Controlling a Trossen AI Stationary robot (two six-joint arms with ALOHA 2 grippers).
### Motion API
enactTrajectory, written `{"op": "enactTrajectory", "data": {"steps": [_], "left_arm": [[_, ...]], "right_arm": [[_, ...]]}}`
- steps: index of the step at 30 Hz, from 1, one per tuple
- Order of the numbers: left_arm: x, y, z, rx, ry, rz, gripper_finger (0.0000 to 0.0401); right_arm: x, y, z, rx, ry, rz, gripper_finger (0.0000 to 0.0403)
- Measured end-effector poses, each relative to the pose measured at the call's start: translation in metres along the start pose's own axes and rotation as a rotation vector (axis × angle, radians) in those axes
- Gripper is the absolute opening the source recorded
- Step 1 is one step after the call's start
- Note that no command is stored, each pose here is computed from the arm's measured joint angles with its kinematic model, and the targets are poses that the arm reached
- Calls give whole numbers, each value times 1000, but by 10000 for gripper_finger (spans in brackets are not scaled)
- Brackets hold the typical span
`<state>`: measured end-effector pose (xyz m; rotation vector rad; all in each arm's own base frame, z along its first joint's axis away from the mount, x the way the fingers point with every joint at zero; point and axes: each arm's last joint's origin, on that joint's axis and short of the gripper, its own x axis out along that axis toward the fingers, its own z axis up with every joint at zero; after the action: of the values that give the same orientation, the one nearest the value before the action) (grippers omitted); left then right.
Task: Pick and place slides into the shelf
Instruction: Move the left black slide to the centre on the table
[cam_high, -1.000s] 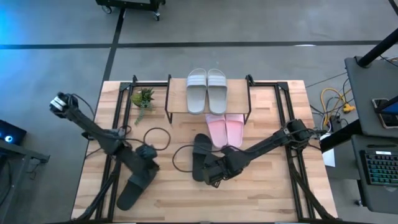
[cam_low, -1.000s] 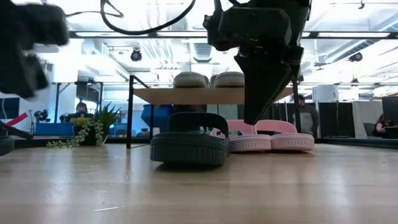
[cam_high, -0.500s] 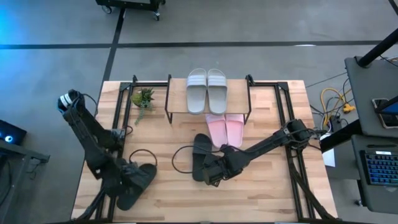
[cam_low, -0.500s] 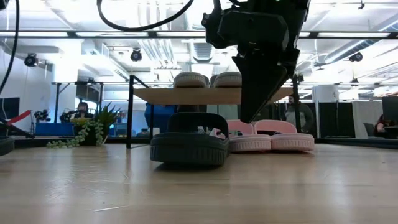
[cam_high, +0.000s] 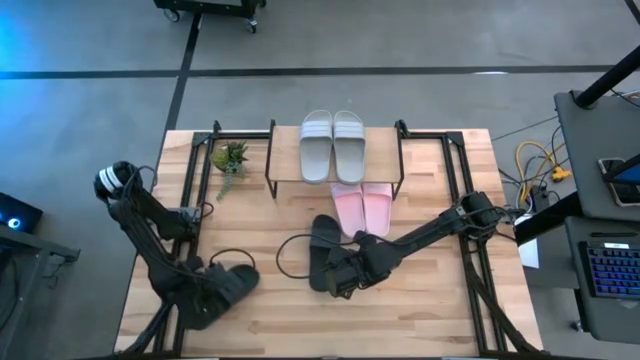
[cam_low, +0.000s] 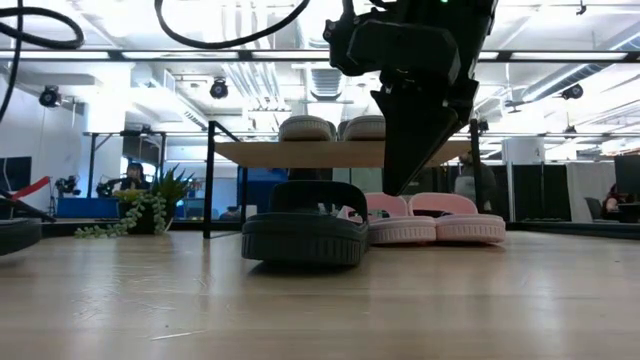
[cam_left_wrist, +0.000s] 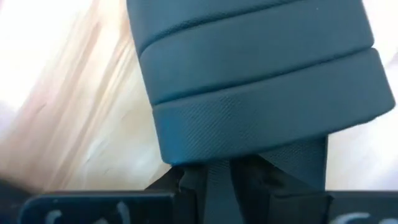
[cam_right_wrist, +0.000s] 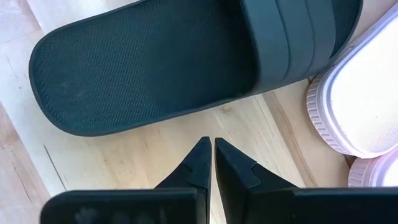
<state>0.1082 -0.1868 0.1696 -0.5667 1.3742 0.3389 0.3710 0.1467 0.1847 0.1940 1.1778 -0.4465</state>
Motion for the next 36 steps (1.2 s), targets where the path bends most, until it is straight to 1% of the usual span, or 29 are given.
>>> {"op": "enactTrajectory", "data": {"steps": [2, 6, 10, 14, 18, 20, 23, 26, 28, 30, 33, 36], "left_arm": [[2, -5, 4, -12, -45, -37, 51], [7, -13, 16, 4, -142, -96, 51], [13, -15, 35, 20, -207, -97, 51], [17, -12, 59, 13, -307, -55, 51], [10, -10, 75, 26, -338, -59, 51], [3, -12, 75, 64, -319, -93, 51], [-4, -11, 71, 101, -251, -141, 51], [-3, -8, 63, 130, -197, -143, 51], [-2, -7, 59, 126, -180, -144, 51], [1, -8, 58, 122, -179, -155, 51], [3, -15, 59, 126, -188, -212, 51], [8, -23, 61, 147, -223, -247, 51]], "right_arm": [[0, 0, 0, 1, 0, 1, 13], [0, 0, 0, 3, 0, 1, 13], [0, 0, 0, 3, 1, 2, 13], [0, 0, 0, 8, 1, 2, 13], [0, 1, -1, 9, 5, 6, 13], [-1, 2, -2, 14, 10, 7, 13], [-2, 4, -4, 28, 11, 9, 13], [-2, 5, -6, 46, 25, 25, 13], [-3, 5, -6, 46, 28, 30, 13], [-3, 5, -6, 46, 27, 30, 13], [-2, 5, -5, 48, 24, 28, 13], [-2, 5, -5, 48, 22, 28, 13]]}}
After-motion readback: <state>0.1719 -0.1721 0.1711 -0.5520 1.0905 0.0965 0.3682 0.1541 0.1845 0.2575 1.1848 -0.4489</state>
